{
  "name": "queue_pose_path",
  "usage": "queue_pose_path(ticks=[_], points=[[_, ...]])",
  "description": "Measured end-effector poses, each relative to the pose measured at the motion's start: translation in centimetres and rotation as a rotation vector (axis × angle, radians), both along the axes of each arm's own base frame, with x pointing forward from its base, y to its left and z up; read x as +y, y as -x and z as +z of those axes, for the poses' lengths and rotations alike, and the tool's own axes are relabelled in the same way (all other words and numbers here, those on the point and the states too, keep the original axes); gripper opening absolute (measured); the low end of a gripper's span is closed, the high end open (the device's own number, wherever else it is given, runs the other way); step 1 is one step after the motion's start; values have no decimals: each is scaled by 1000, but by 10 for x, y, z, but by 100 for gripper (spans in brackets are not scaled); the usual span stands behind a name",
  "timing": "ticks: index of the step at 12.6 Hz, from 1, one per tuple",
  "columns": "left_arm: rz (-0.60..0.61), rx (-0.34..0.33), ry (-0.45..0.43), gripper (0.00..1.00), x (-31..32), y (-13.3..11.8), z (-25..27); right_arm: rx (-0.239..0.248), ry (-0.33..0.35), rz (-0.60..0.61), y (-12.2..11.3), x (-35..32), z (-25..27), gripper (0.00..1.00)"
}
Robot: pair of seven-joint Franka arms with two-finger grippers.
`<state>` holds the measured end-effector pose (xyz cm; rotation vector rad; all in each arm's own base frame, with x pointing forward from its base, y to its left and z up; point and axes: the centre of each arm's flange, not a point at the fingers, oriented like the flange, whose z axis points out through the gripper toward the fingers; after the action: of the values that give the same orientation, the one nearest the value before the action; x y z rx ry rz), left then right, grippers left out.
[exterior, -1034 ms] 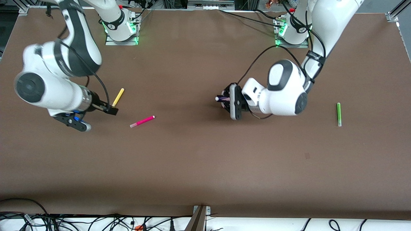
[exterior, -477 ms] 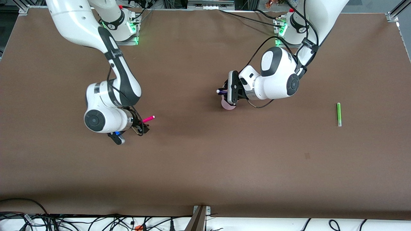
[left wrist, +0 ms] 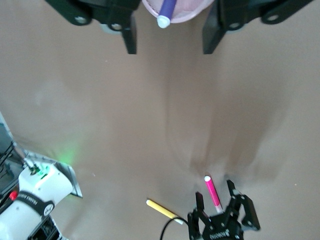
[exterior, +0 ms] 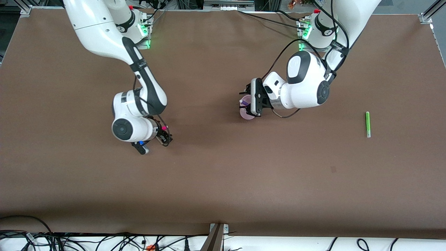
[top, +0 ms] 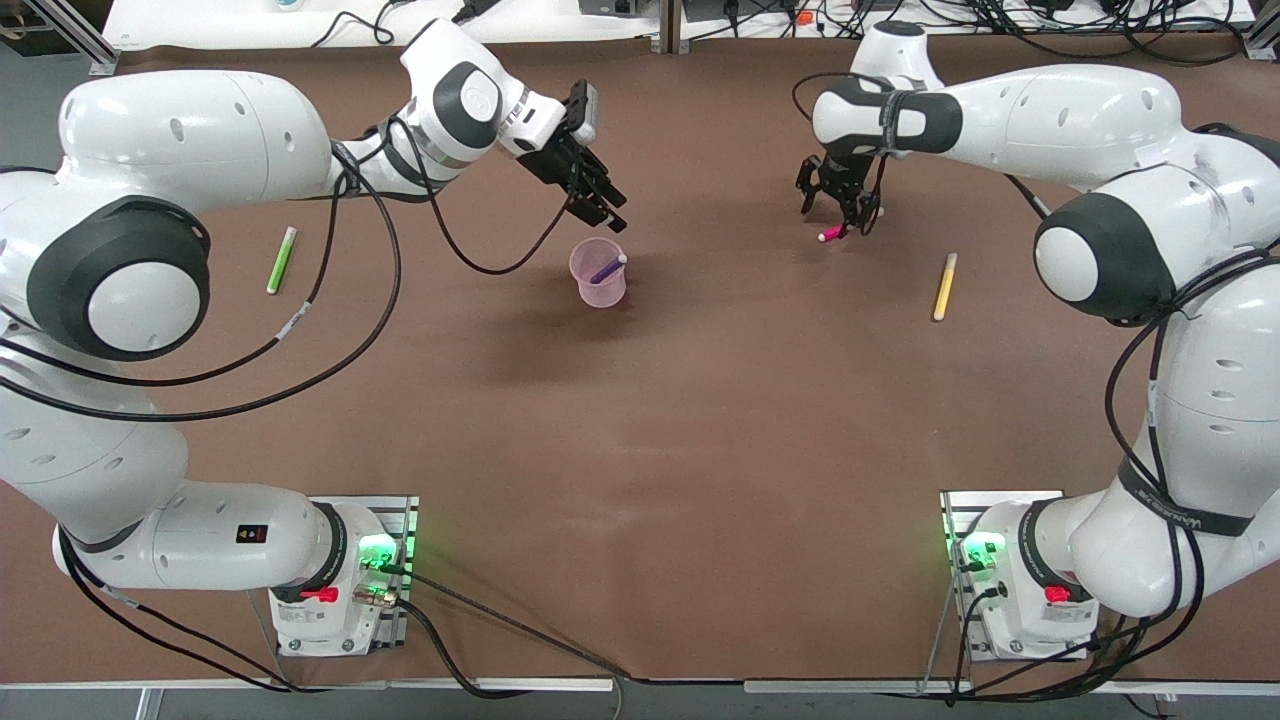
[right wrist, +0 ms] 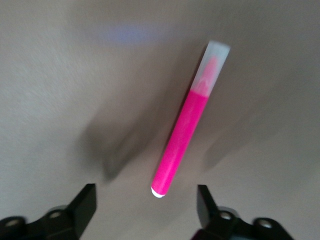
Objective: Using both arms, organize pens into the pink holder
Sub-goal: 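Drop the purple pen into the cup while the right gripper grasps the marker, then withdraw the left gripper while the right gripper lifts the pink marker upright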
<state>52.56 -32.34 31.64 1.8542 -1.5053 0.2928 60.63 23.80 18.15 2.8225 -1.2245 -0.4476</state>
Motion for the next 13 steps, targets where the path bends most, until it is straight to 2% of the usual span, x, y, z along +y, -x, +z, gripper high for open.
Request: queue_pose_path(ticks=[1,2,3,4,7,9,12,13], points=[[36,46,-13,79,5,-1,9,0,2,0,2,0,-3,72],[81,90,-30,93,9,-1,20,-1,4,-3,2,-2,-4,71],[118,126,-58,100,12,0,32,-1,6,-6,1,-4,-4,68],[138,127,-117,100,17,0,40,-2,8,-8,0,-7,-4,68],[243,89,-405,100,57,-16,48,-4,9,-8,-2,-15,-4,68],[318,65,-543,100,89,-37,66,-8,10,-10,-1,-16,-7,62],[395,-18,-724,100,159,-69,99,-15,8,-9,-1,-16,-6,24],[403,-25,-766,100,175,-75,110,-15,8,-7,-1,-16,-6,17]])
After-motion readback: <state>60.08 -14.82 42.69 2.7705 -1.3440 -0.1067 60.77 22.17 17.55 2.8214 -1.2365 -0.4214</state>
